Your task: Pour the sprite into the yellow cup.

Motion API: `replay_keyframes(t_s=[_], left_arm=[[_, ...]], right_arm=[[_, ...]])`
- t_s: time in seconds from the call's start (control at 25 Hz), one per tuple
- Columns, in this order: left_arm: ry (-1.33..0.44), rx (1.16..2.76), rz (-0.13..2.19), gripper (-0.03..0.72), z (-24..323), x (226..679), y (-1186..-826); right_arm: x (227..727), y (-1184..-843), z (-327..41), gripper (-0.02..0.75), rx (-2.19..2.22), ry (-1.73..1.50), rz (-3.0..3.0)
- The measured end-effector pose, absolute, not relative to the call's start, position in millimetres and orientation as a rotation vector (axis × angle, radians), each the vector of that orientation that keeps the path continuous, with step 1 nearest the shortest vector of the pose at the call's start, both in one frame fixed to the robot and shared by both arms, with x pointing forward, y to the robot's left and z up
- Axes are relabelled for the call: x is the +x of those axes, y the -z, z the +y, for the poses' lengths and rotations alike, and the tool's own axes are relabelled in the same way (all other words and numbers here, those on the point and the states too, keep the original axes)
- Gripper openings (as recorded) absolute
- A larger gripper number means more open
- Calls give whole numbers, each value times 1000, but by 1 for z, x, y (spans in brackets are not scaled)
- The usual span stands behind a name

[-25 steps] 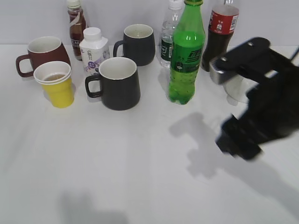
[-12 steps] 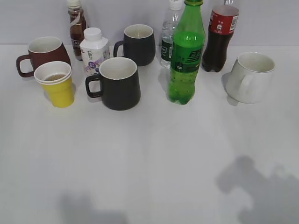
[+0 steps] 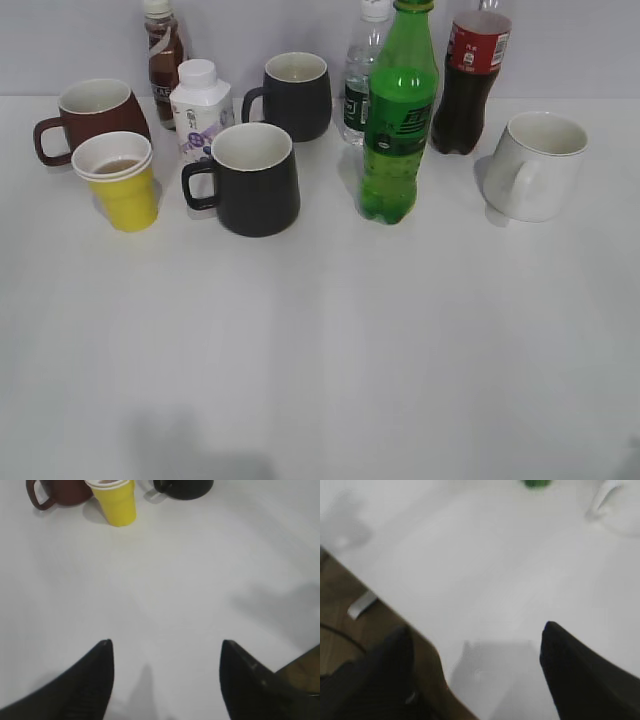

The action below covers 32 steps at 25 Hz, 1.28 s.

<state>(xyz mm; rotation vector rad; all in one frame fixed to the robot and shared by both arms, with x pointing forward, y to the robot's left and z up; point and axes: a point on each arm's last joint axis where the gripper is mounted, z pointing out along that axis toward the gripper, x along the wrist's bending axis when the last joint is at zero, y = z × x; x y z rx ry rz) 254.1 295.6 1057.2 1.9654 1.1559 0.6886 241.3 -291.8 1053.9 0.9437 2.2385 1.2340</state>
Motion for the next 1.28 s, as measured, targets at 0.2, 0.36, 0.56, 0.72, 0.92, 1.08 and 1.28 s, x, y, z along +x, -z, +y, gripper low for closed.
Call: replay_keyframes(t_s=[0.2,0.36,0.56,0.72,0.92,1.08,1.28], left_arm=[[-689,1964,1152,505,295,255,-1057],[-689,1964,1151,505,295,255,-1057],[-690,1965,1150,491,295,255,-1057],[-690,1965,1150,475,295,255,-1057],[-691,1964,1152,473,295,255,-1057],[-731,1924,1238,457,296,255,-1057],[-840,1799,1408,447,300,250,-1058]], right_arm=[[236,-1055,-297,589,924,-1275,2189],[237,-1055,-297,589,920,-1281,2181],[237,-1054,-296,589,920,-1281,2180],[237,-1054,-296,589,920,-1282,2180],[237,-1054,-296,589,921,-1282,2179],[237,-1054,-296,589,925,-1280,2177],[238,-1054,-296,588,1102,-1190,2033]])
